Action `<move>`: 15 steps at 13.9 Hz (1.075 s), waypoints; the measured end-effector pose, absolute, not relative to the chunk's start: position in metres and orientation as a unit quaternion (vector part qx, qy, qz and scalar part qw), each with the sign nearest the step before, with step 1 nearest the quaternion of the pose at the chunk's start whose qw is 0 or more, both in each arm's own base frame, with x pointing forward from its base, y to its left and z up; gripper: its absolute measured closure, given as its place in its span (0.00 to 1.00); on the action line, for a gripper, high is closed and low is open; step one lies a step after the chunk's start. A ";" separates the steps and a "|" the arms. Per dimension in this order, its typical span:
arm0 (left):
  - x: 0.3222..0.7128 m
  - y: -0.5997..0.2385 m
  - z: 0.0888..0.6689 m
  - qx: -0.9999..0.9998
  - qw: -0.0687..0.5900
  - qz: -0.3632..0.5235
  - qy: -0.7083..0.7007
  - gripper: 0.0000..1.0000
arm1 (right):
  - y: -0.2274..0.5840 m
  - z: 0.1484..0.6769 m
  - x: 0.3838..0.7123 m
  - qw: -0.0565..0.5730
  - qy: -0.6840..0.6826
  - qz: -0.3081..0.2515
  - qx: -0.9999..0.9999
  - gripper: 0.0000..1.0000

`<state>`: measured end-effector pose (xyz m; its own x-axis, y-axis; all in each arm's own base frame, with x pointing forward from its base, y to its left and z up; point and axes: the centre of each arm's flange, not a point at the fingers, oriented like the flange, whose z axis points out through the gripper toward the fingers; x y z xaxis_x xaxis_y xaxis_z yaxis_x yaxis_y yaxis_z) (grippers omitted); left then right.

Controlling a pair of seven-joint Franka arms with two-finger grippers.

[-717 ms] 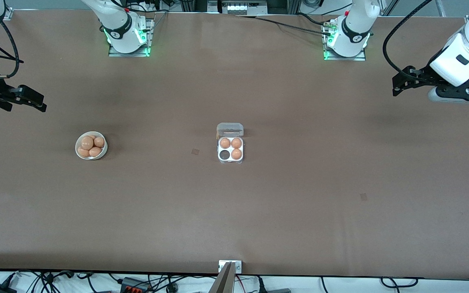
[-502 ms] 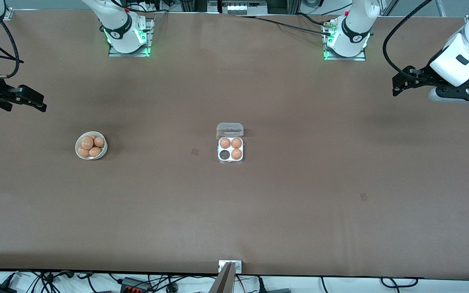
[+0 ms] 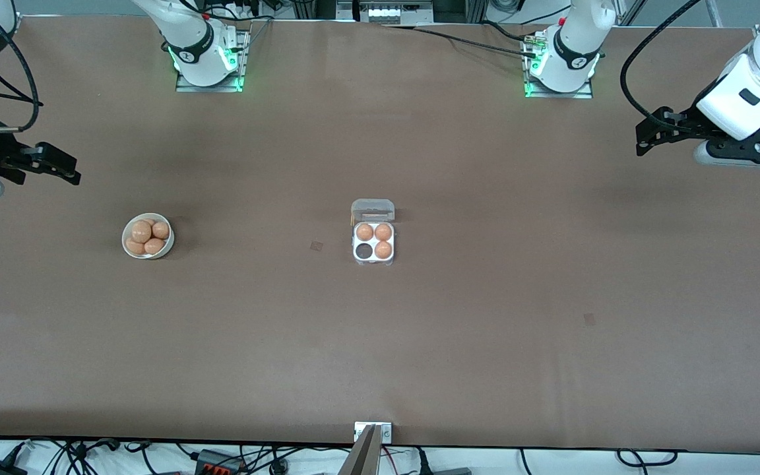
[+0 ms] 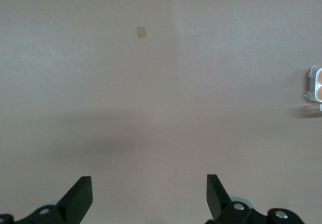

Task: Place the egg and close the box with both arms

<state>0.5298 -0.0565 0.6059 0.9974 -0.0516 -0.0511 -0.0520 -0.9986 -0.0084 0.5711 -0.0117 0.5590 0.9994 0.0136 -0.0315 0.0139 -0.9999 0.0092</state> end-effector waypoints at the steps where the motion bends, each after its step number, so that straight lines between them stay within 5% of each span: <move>1: 0.530 -0.056 0.606 -0.999 0.005 0.025 0.026 0.00 | -0.006 0.551 0.575 0.000 0.010 -0.020 1.000 0.00; 7: 0.530 -0.057 0.606 -0.999 0.005 0.025 0.026 0.00 | -0.015 0.449 0.613 0.000 0.012 -0.076 0.997 0.00; 15: 0.530 -0.058 0.606 -0.999 0.005 0.025 0.028 0.00 | -0.047 0.315 0.621 0.001 0.058 -0.142 0.988 0.00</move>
<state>0.5296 -0.0585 0.6064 0.9972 -0.0552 -0.0501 -0.0557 -0.9984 -0.0086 0.6207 -0.0475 0.3151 0.9531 0.1136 -0.2806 0.1141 -0.9934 -0.0146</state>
